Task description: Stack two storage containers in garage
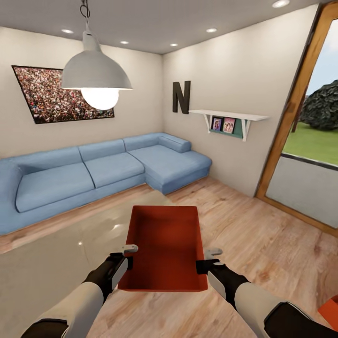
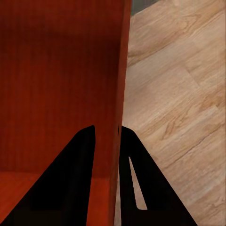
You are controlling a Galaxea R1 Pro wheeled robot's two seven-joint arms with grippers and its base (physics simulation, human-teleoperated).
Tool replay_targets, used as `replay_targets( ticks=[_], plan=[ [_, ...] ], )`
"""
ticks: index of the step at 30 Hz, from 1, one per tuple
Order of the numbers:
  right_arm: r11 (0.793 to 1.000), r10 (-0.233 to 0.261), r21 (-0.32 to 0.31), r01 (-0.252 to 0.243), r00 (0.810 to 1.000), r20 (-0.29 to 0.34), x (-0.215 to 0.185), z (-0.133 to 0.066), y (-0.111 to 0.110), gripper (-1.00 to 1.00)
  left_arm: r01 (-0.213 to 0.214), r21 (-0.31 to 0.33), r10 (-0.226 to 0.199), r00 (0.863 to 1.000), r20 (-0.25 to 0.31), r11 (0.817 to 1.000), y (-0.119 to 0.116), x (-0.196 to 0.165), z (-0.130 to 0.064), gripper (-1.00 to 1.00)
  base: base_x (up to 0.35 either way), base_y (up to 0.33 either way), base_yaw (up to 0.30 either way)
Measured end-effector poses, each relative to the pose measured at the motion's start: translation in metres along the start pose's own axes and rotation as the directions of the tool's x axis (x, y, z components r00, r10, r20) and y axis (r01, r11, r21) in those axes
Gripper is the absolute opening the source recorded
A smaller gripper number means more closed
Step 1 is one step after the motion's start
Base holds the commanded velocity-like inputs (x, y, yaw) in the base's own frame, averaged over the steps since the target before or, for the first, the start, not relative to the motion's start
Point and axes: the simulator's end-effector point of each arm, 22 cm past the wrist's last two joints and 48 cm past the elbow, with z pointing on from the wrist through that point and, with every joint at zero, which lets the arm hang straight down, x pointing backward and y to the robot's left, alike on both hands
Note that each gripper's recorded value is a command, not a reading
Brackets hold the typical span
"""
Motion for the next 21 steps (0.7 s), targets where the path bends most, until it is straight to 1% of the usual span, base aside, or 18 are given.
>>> replay_targets(
  ticks=[21],
  plan=[
    [1.000, -0.001, 0.001, 0.001, 1.000, 0.019, -0.0099, -0.0064, -0.0002, -1.00, 0.003, 0.001, -0.003, 1.000, 0.019, 1.000, 0.0007, -0.0086, -0.0078, -1.00, 0.000, 0.000, 0.268]
  ],
)
